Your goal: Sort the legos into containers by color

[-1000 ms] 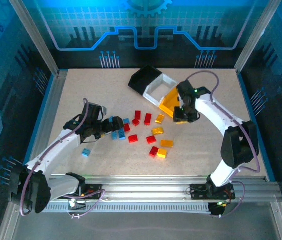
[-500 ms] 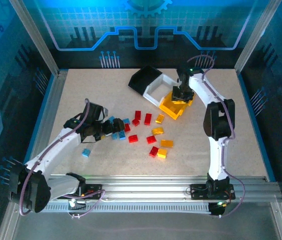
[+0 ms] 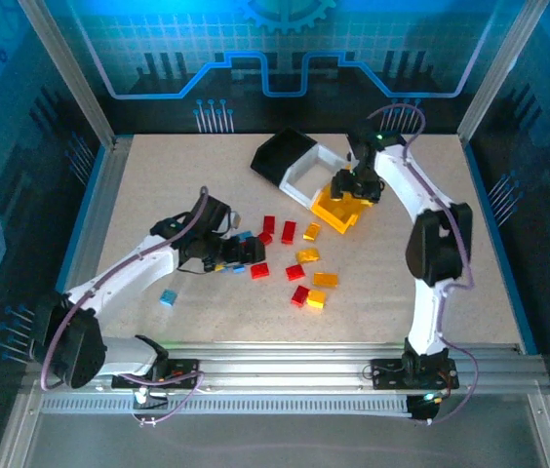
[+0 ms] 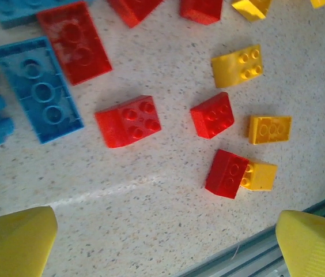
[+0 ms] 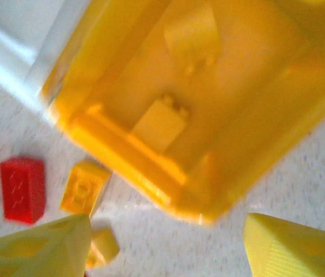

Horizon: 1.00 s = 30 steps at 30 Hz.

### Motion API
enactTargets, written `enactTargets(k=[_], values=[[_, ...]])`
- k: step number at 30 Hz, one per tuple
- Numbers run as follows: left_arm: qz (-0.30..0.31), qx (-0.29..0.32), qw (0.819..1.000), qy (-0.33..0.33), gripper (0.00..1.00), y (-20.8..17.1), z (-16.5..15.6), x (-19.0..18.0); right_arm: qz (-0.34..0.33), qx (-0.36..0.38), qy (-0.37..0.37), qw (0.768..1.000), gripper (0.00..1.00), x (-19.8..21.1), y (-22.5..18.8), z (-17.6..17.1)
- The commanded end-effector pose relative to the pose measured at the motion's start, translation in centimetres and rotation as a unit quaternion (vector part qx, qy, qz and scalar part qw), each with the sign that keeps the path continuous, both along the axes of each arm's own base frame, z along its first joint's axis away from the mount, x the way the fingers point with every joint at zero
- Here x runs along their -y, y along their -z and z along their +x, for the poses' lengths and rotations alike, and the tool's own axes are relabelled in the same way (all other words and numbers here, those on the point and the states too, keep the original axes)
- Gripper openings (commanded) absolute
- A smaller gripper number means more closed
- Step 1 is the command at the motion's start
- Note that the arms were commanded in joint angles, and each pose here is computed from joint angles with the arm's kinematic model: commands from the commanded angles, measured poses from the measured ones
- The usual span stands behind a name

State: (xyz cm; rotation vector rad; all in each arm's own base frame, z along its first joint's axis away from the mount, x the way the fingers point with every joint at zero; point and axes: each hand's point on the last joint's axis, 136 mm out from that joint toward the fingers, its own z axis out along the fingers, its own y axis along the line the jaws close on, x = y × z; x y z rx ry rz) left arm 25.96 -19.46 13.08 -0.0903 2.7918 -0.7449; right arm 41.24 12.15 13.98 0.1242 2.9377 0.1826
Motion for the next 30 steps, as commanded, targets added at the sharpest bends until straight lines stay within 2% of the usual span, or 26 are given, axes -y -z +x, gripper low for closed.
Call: enactTargets(k=[1,5,8,10,13,21,30], values=[[-0.001,0.02,1.0,-0.005,0.99,-0.4,1.2,0.5,0.007,-0.03,-0.035,0.999,0.72,-1.6,-1.1,-6.6],[-0.019,0.025,0.999,-0.022,0.99,-0.1,1.9,1.0,0.008,-0.084,-0.065,0.994,0.76,-3.5,2.2,-14.0],[-0.026,0.018,0.999,-0.025,0.99,0.3,2.1,1.4,0.006,-0.113,-0.071,0.991,0.86,-4.9,4.6,-17.2],[-0.027,0.017,0.999,-0.024,0.99,0.3,2.1,1.5,-0.006,-0.119,-0.079,0.99,0.92,-5.6,5.7,-18.1],[-0.03,0.022,0.999,-0.023,0.99,-0.2,2.0,1.4,-0.034,-0.121,-0.087,0.988,0.96,-6.1,7.0,-17.9],[-0.014,0.031,0.999,-0.022,0.99,-0.7,0.1,-0.3,-0.056,-0.137,-0.075,0.986,0.96,-7.0,10.0,-17.0],[-0.014,0.03,0.998,-0.047,0.99,-0.7,-1.2,-2.4,-0.064,-0.14,-0.068,0.986,0.92,-7.6,12.0,-15.8]])
